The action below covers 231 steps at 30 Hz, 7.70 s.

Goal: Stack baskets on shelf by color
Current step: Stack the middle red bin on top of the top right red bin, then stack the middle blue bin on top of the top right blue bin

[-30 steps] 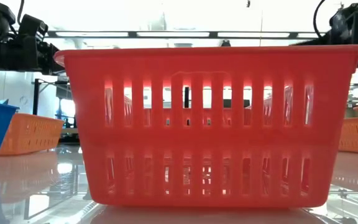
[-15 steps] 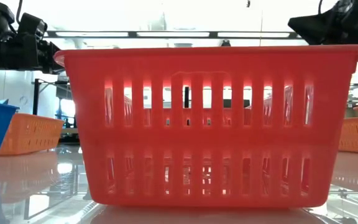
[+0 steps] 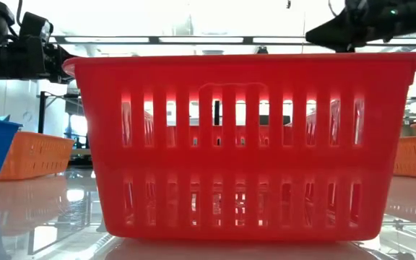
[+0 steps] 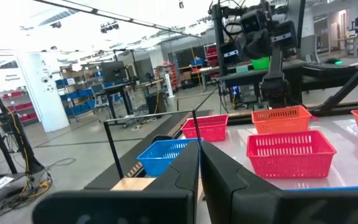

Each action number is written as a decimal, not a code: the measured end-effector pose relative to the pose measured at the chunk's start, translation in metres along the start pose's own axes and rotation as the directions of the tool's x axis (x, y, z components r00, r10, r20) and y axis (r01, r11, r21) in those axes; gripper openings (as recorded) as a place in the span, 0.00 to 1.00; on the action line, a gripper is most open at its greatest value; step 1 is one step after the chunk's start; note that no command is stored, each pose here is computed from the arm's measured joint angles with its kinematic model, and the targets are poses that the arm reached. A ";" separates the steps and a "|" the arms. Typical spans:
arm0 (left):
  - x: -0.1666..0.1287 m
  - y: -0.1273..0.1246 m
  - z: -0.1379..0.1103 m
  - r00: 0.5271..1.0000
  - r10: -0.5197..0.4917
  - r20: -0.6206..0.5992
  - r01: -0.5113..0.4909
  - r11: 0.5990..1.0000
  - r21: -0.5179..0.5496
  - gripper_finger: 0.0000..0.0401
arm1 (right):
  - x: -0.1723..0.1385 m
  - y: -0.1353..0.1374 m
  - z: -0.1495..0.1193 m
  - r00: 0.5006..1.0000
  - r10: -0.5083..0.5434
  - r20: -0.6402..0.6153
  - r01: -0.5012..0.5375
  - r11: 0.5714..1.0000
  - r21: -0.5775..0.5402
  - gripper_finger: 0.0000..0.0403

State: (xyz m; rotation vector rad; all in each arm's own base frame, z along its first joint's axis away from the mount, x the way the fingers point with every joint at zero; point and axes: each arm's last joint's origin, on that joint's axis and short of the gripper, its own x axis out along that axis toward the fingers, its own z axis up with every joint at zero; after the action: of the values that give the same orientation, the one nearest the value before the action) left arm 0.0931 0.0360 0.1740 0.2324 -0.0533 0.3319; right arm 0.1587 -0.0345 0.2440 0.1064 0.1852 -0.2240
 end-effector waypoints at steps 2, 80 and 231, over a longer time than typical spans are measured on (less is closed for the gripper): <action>0.000 0.000 0.000 1.000 0.000 -0.002 0.000 1.000 -0.007 0.00 | 0.007 0.001 0.007 0.997 -0.005 -0.081 0.006 1.000 0.018 0.17; 0.004 -0.001 -0.003 0.999 -0.021 -0.033 0.019 0.998 -0.056 0.00 | 0.026 0.033 0.041 0.215 -0.553 -0.805 -0.176 0.789 -0.588 0.02; 0.037 -0.018 0.004 0.963 -0.255 -0.088 0.239 0.958 -0.160 0.00 | 0.066 0.132 -0.036 0.855 0.025 -0.518 -0.107 0.986 -0.129 0.05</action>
State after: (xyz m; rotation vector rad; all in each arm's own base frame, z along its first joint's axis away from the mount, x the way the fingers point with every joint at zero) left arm 0.1338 0.0303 0.1771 0.0720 0.0579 0.0899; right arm 0.2466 0.0838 0.2068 0.0166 0.7355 -0.1066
